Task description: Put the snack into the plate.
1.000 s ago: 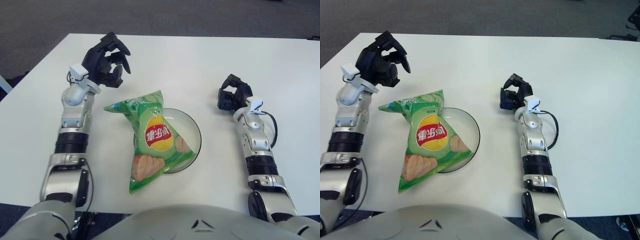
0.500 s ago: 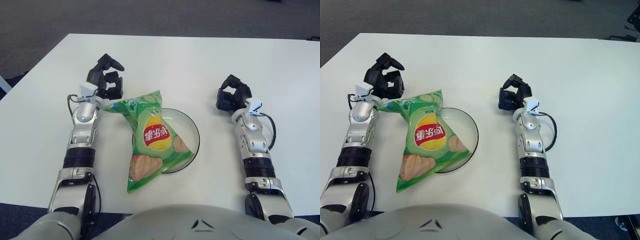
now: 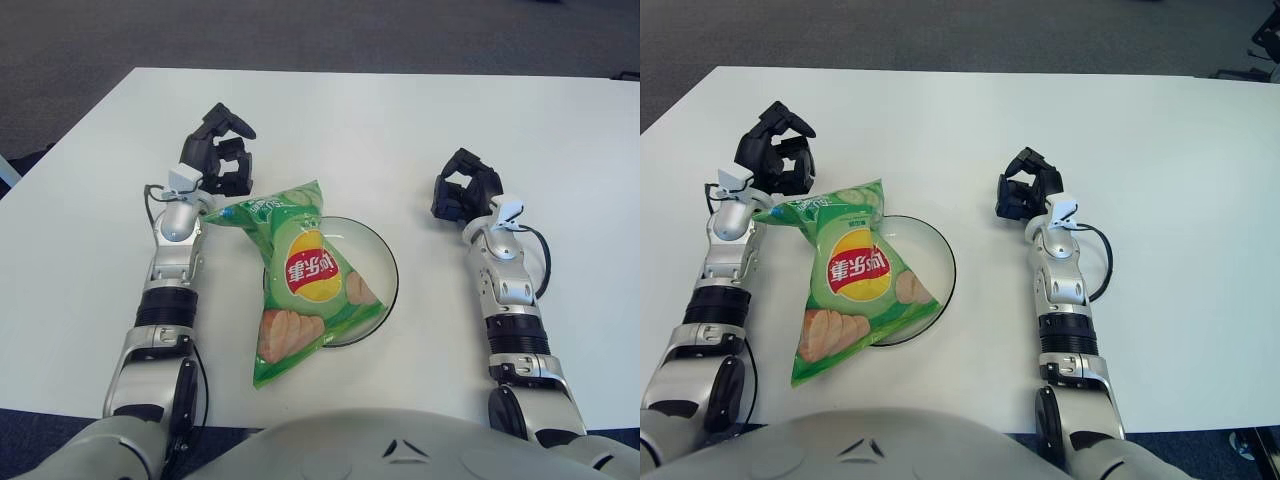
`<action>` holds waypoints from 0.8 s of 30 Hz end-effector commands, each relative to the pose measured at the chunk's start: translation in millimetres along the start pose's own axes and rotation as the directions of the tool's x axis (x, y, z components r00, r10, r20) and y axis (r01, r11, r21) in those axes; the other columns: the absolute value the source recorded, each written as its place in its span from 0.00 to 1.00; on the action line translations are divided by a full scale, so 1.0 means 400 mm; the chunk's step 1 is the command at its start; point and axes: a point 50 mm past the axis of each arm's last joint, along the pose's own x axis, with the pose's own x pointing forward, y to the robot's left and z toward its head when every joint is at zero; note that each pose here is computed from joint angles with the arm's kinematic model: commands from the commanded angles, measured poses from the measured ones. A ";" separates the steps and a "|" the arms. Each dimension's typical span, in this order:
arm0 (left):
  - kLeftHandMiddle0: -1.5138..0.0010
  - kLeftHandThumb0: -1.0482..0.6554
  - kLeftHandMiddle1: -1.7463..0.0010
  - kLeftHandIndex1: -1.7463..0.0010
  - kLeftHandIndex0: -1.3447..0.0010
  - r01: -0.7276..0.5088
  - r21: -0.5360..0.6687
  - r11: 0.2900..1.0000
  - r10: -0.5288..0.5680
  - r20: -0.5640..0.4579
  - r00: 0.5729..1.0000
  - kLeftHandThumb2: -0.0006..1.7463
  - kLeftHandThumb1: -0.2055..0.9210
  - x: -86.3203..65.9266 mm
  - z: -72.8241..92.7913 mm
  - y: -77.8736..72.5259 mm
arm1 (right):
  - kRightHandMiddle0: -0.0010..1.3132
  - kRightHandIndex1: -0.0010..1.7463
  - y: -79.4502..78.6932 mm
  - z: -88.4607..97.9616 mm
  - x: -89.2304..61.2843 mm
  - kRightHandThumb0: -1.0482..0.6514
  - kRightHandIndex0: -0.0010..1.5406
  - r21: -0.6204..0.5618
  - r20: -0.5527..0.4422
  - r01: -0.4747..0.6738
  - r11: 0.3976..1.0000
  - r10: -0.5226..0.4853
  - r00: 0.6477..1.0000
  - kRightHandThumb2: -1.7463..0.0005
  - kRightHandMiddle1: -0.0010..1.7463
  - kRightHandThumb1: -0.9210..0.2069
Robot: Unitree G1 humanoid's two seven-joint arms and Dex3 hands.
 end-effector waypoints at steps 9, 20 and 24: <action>0.23 0.34 0.00 0.00 0.57 -0.067 -0.073 0.995 0.063 -0.063 0.996 0.72 0.50 -0.023 -0.030 0.002 | 0.51 1.00 0.010 -0.038 -0.023 0.32 0.82 0.028 -0.059 0.006 1.000 -0.005 0.998 0.20 1.00 0.60; 0.22 0.32 0.00 0.00 0.51 -0.182 -0.162 0.970 0.153 -0.179 0.972 0.79 0.41 -0.061 -0.056 0.012 | 0.51 1.00 0.004 -0.038 -0.030 0.32 0.82 0.023 -0.061 0.009 1.000 -0.008 0.998 0.20 1.00 0.60; 0.21 0.31 0.00 0.00 0.49 -0.219 -0.191 0.957 0.175 -0.224 0.959 0.81 0.39 -0.072 -0.064 0.009 | 0.51 1.00 0.001 -0.037 -0.032 0.32 0.82 0.019 -0.058 0.008 1.000 -0.007 0.998 0.20 1.00 0.59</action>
